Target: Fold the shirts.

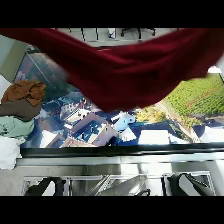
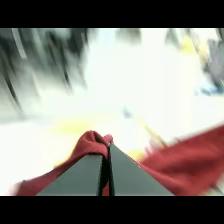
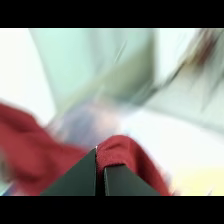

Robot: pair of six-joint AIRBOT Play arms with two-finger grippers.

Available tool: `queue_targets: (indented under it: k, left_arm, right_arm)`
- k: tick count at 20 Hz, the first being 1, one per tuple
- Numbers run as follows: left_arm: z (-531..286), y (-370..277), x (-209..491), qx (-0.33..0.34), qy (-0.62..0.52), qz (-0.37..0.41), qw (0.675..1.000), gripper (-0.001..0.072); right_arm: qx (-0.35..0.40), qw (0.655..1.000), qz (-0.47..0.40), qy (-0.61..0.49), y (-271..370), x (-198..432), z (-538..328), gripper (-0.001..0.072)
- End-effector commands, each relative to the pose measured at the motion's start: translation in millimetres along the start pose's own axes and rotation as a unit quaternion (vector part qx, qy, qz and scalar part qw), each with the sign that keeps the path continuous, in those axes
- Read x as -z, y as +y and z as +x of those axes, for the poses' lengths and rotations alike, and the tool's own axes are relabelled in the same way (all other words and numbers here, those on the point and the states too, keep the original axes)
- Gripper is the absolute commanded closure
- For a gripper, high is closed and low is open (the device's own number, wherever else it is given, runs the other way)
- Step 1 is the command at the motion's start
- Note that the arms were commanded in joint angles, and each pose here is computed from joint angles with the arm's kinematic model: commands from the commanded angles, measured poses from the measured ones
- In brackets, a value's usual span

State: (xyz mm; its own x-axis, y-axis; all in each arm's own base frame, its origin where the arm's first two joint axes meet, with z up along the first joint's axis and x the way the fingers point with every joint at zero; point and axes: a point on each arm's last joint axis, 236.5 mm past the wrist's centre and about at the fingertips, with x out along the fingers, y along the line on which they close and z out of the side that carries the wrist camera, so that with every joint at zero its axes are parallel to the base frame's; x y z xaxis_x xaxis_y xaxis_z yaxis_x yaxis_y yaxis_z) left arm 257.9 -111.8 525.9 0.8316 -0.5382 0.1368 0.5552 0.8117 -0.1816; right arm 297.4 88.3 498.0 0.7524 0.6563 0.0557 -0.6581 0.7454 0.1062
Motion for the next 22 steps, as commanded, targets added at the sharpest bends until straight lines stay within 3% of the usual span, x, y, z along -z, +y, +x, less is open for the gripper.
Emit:
queue_targets:
  k: [1, 5, 7, 10, 13, 17, 20, 22]
  left_arm:
    - [-76.6, -65.9, -74.2, -0.064, -0.126, 0.124, 0.982, 0.0695]
    - [-69.2, -20.7, -54.3, -0.142, -0.069, 0.112, 0.981, 0.0695]
    - [-41.6, 21.5, -14.2, -0.126, 0.009, 0.048, 0.991, 0.0695]
    - [7.6, 93.2, 85.3, -0.088, 0.144, -0.086, 0.982, 0.0695]
    - [59.5, 153.1, 247.5, -0.087, 0.302, -0.180, 0.932, 0.0695]
    - [87.6, 230.0, 452.1, -0.156, 0.419, -0.276, 0.851, 0.0695]
    - [90.6, 266.5, 566.5, -0.169, 0.493, -0.333, 0.786, 0.0695]
    - [104.8, 285.8, 601.0, -0.172, 0.507, -0.357, 0.765, 0.0695]
  right_arm:
    - [0.053, 0.985, -0.120, -0.112, 70.0, -74.3, -37.2, 0.0689]
    - [0.094, 0.982, -0.136, -0.086, 67.4, -64.9, -43.3, 0.0689]
    - [0.103, 0.988, -0.100, -0.055, 37.7, -46.5, -35.0, 0.0689]
    - [0.086, 0.996, 0.030, 0.011, -35.9, 22.5, -2.0, 0.0689]
    - [0.086, 0.973, 0.190, 0.102, -115.2, 164.9, 54.3, 0.0689]
    - [0.181, 0.895, 0.344, 0.220, -212.9, 385.7, 85.3, 0.0690]
    - [0.196, 0.848, 0.424, 0.250, -258.7, 488.1, 99.2, 0.0690]
    - [0.190, 0.838, 0.449, 0.244, -285.8, 513.0, 119.4, 0.0690]
